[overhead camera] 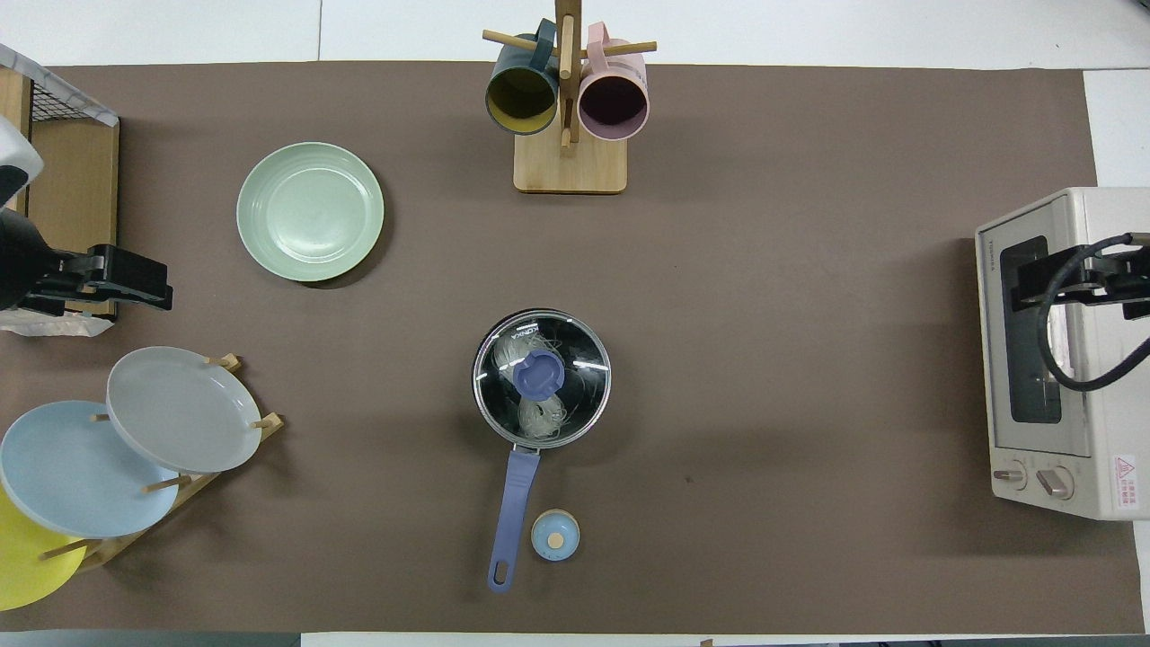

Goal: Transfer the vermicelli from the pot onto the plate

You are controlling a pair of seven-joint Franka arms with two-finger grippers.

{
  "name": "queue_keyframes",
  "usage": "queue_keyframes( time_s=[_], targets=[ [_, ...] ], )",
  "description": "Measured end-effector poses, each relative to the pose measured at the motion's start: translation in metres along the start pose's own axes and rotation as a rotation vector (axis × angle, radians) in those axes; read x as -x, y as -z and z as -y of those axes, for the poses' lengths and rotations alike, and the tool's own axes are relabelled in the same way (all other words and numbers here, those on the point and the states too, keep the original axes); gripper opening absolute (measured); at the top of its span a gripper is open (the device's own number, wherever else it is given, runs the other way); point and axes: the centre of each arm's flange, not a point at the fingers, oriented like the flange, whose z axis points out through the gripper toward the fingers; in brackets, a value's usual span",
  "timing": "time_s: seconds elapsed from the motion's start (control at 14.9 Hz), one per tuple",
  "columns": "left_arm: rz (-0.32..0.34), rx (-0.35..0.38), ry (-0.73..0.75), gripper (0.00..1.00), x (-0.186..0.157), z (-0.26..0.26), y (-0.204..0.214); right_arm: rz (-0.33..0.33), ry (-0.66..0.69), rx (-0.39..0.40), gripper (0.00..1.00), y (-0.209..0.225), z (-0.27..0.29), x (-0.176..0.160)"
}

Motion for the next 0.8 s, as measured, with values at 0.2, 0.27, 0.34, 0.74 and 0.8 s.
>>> queue_keyframes(
  time_s=[0.2,0.27,0.34,0.74,0.8],
  targets=[
    [0.0,0.0,0.0,1.0,0.0,0.0,0.0,0.0,0.0,0.0,1.0,0.0,0.0,0.0],
    [0.0,0.0,0.0,1.0,0.0,0.0,0.0,0.0,0.0,0.0,1.0,0.0,0.0,0.0],
    [0.0,0.0,0.0,1.0,0.0,0.0,0.0,0.0,0.0,0.0,1.0,0.0,0.0,0.0],
    [0.0,0.0,0.0,1.0,0.0,0.0,0.0,-0.008,0.043,0.002,1.0,-0.002,0.04,0.002],
    [0.0,0.0,0.0,1.0,0.0,0.0,0.0,-0.022,0.035,-0.001,1.0,-0.001,0.061,0.003]
  ],
)
